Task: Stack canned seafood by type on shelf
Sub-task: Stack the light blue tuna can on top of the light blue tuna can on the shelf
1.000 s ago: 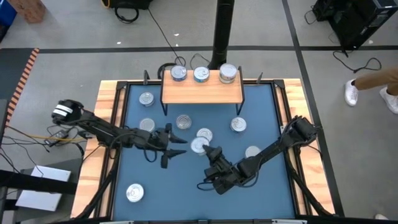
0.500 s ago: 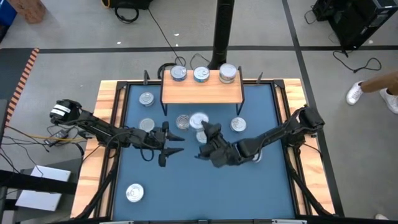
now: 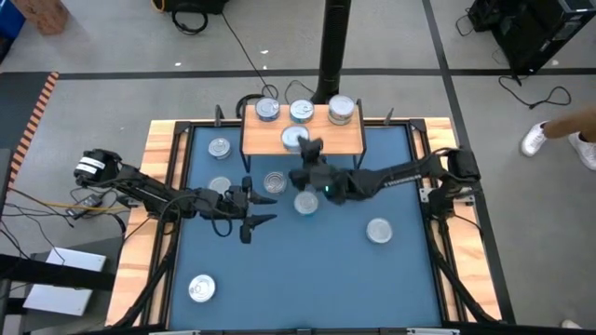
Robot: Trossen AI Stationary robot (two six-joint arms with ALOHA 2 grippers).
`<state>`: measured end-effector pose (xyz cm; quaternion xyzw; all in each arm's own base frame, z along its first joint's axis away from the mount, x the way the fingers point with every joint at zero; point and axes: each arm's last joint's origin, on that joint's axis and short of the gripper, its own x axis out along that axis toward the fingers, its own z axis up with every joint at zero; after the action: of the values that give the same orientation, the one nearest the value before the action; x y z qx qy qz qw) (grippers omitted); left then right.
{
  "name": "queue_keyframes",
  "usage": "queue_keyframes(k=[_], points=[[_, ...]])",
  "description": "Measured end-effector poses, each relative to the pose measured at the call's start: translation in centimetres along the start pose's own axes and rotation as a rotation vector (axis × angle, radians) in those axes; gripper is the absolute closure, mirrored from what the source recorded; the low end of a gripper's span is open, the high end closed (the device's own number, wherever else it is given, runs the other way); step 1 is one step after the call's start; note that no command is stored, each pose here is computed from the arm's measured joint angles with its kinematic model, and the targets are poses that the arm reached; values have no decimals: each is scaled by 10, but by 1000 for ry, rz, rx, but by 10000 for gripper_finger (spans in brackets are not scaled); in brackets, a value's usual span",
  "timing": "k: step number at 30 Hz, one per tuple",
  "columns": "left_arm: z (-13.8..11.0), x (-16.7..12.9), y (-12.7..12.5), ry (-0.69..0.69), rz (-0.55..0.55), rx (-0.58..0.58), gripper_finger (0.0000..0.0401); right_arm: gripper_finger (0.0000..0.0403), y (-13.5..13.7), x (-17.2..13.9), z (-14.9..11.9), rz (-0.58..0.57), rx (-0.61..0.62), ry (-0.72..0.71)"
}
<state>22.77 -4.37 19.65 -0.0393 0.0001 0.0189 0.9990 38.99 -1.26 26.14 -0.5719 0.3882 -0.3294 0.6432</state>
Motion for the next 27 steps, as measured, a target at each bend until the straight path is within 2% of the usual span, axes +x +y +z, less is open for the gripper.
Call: queue_keyframes(k=[6, 12, 23, 27], points=[[1, 0, 0, -6, 1, 24, 201, 258, -6, 44, -27, 18, -2, 40], [0, 0, 0, -5, 1, 24, 202, 258, -11, 71, -47, 33, 7, 27], [1, 0, 0, -6, 1, 24, 202, 258, -14, 98, -71, 66, 91, -4], [1, 0, 2, -6, 7, 24, 202, 258, -28, 104, -71, 91, 135, -22]])
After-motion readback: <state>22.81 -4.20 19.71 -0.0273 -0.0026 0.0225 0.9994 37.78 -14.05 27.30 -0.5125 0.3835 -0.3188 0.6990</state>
